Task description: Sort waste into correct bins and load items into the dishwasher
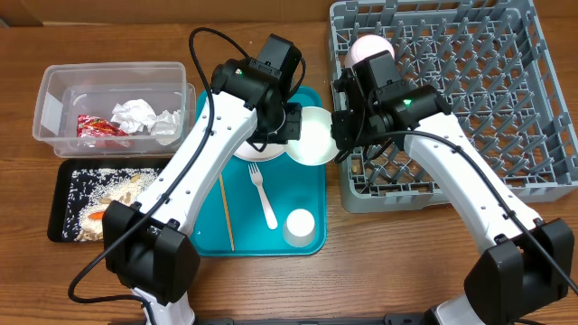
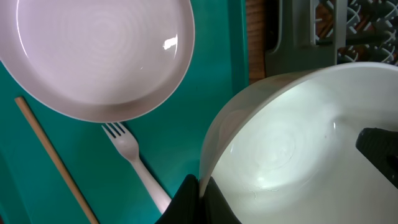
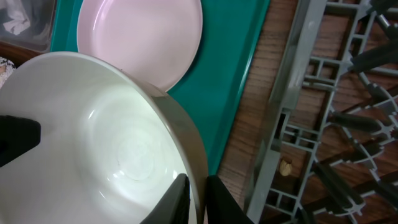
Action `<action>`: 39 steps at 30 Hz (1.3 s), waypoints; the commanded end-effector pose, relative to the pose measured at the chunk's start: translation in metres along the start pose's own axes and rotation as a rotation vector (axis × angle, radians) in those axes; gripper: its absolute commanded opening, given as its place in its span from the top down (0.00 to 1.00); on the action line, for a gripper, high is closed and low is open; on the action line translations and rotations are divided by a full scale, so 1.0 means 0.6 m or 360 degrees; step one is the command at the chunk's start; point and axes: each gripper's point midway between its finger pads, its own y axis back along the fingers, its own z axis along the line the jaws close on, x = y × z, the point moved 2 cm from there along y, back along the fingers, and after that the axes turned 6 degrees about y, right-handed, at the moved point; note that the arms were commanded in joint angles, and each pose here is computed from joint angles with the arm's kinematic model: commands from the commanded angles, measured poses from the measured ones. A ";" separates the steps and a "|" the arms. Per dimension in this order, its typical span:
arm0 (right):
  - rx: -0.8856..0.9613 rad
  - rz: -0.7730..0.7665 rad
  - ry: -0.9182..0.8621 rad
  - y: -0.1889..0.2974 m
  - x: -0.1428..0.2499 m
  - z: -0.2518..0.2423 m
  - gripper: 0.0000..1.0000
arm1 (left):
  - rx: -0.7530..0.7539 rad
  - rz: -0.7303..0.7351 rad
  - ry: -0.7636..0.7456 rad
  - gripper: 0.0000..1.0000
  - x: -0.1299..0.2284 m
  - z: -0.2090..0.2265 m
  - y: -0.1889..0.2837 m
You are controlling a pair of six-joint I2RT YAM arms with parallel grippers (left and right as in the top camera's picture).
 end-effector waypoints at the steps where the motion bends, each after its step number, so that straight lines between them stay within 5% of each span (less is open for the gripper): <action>1: -0.0040 -0.0002 0.0013 -0.001 0.000 0.008 0.88 | 0.0056 -0.0018 -0.0043 0.96 -0.007 -0.013 0.011; 9: -0.0042 -0.0019 0.0017 -0.001 -0.004 0.009 0.73 | 0.0095 0.0003 -0.0072 0.96 -0.003 -0.019 0.011; 14: -0.0041 -0.0019 0.0018 -0.001 -0.004 0.009 0.96 | 0.0095 0.0003 -0.0072 0.96 -0.003 -0.019 0.011; 22: -0.0001 -0.0024 0.0017 -0.002 -0.005 0.002 0.96 | 0.0093 0.0007 -0.0072 0.94 -0.002 -0.018 0.011; 25: -0.0002 -0.0026 0.0018 -0.001 -0.006 0.002 0.96 | 0.0100 -0.0003 -0.0073 0.85 -0.005 -0.020 0.014; 29: -0.0002 -0.0030 0.0019 -0.001 -0.007 0.002 0.96 | 0.0148 -0.0048 -0.0107 0.46 -0.015 -0.033 0.037; 39: 0.0007 -0.0045 0.0035 0.000 -0.010 -0.005 0.91 | 0.0169 -0.0280 -0.0109 0.38 -0.069 -0.019 0.143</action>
